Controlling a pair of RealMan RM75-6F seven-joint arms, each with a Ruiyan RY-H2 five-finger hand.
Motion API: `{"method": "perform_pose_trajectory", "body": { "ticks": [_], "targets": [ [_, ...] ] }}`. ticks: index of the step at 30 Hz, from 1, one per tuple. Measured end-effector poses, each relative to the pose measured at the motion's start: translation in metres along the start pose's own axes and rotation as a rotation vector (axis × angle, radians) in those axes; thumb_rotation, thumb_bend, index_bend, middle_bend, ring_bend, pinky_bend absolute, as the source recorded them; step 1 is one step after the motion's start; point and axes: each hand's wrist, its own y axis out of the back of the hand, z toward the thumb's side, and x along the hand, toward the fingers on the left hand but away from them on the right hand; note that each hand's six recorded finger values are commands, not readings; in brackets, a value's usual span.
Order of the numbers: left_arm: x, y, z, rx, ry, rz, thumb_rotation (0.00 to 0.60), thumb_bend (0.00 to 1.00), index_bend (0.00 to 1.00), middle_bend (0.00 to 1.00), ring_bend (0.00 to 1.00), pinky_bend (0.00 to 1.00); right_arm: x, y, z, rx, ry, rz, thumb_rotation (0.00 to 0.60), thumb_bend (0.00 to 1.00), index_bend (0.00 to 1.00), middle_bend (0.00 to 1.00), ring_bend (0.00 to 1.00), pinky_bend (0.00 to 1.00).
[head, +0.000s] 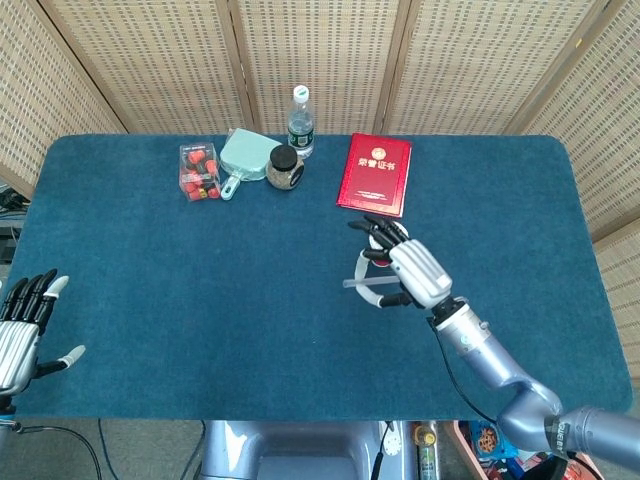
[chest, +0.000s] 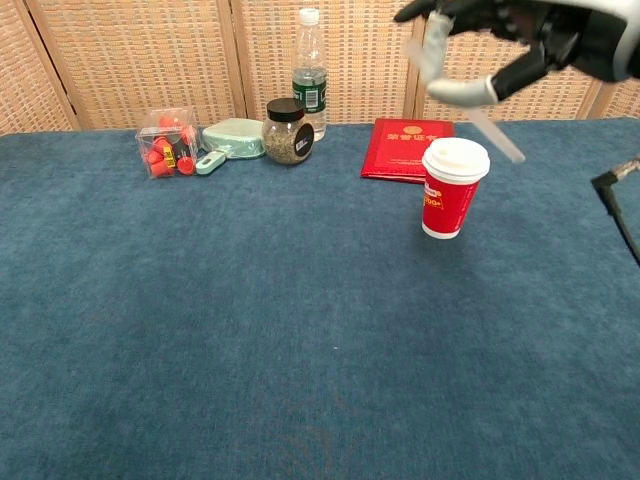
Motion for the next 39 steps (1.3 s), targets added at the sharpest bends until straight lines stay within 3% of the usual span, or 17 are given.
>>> {"method": "perform_pose_trajectory", "body": {
  "ticks": [9, 15, 18, 30, 39],
  "targets": [
    [0.002, 0.0, -0.001, 0.016, 0.005, 0.01, 0.6, 0.17, 0.0, 0.0, 0.0, 0.0, -0.03, 0.033, -0.005, -0.346, -0.107, -0.123, 0.6, 0.51, 0.63, 0.17, 0.0, 0.0],
    [0.001, -0.001, -0.001, 0.019, 0.007, 0.007, 0.6, 0.17, 0.0, 0.0, 0.0, 0.0, -0.064, 0.039, -0.005, -0.577, -0.169, -0.186, 0.6, 0.52, 0.63, 0.17, 0.0, 0.0],
    [0.002, -0.002, -0.001, 0.021, 0.012, 0.002, 0.6, 0.17, 0.0, 0.0, 0.0, 0.0, -0.081, 0.038, 0.0, -0.643, -0.169, -0.209, 0.6, 0.52, 0.63, 0.18, 0.0, 0.0],
    [0.003, -0.002, -0.002, 0.02, 0.022, 0.003, 0.6, 0.17, 0.0, 0.0, 0.0, 0.0, -0.114, 0.007, -0.016, -0.521, -0.235, -0.207, 0.6, 0.52, 0.65, 0.18, 0.0, 0.0],
    [0.004, -0.003, -0.004, 0.018, 0.026, -0.001, 0.6, 0.17, 0.0, 0.0, 0.0, 0.0, -0.12, 0.0, -0.034, -0.43, -0.288, -0.214, 0.6, 0.53, 0.65, 0.18, 0.0, 0.0]
  ]
}}
